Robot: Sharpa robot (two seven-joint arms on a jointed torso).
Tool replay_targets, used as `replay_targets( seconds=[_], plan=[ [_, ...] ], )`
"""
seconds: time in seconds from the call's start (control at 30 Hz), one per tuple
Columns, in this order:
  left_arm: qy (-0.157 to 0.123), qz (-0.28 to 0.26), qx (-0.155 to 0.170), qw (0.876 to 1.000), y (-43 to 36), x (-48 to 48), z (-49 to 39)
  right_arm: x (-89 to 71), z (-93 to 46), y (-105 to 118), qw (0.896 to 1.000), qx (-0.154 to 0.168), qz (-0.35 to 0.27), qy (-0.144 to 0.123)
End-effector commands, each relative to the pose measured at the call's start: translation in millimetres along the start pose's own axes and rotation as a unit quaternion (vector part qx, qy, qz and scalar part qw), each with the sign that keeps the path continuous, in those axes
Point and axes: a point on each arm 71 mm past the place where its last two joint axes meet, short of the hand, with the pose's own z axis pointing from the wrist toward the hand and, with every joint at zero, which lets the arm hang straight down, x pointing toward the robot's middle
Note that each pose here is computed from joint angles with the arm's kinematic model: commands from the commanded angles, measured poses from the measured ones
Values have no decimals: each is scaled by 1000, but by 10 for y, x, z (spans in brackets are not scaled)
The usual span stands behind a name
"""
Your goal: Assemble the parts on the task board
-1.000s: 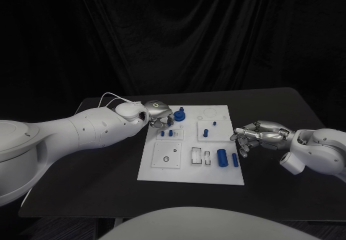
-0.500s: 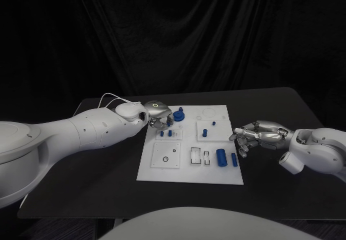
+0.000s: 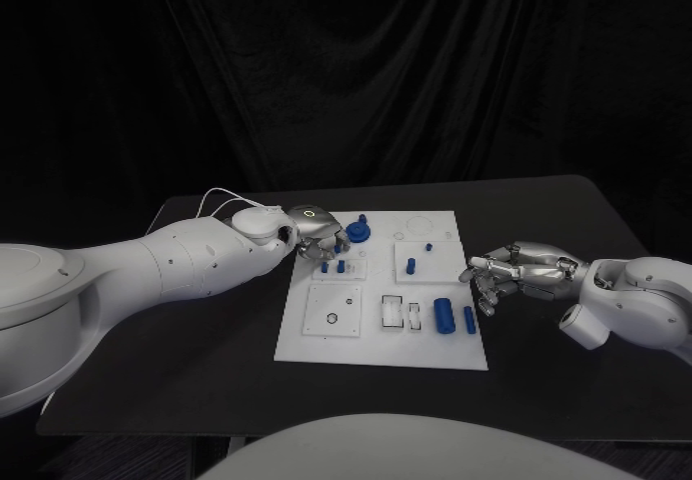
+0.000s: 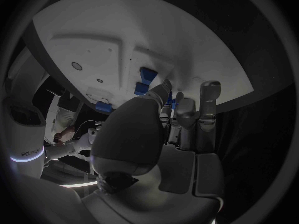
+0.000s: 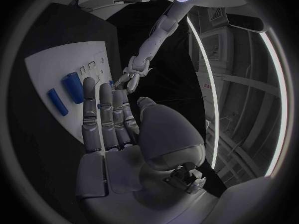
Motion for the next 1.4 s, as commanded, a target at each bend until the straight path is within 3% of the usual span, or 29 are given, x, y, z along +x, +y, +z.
replay_targets(
  seconds=[0.03,0.17,0.5,0.67,0.8,0.9,1.0,1.1,1.23,1.33,1.4],
  plan=[
    [-2,1,-6,1000,19,4,-10,14,-1,-21,1000,8,2,7],
    [-16,6,-21,1000,83,-8,-36,12,-6,-25,1000,10,2,7],
    [-48,21,-72,996,337,-30,-146,0,-24,-36,1000,14,3,5],
    [-74,33,-105,991,544,-42,-287,-22,-52,-47,1000,17,-1,-2],
    [-103,43,-147,983,769,-74,-419,-59,-103,-45,1000,18,-8,-13],
    [-130,6,-193,973,990,-101,-599,-115,-110,57,999,15,-20,-23],
    [-160,-39,-207,964,1093,-125,-744,-149,-91,182,999,15,-32,-26],
    [-199,-89,-192,957,1098,-160,-871,-171,-65,333,998,13,-53,-30],
    [-256,-197,-160,933,975,-212,-1025,-195,-30,589,994,12,-105,-36],
    [-277,-315,-122,900,842,-229,-1099,-228,-28,816,986,17,-160,-48],
    [-281,-401,-90,867,752,-233,-1136,-252,-24,974,978,25,-202,-53]
  ],
)
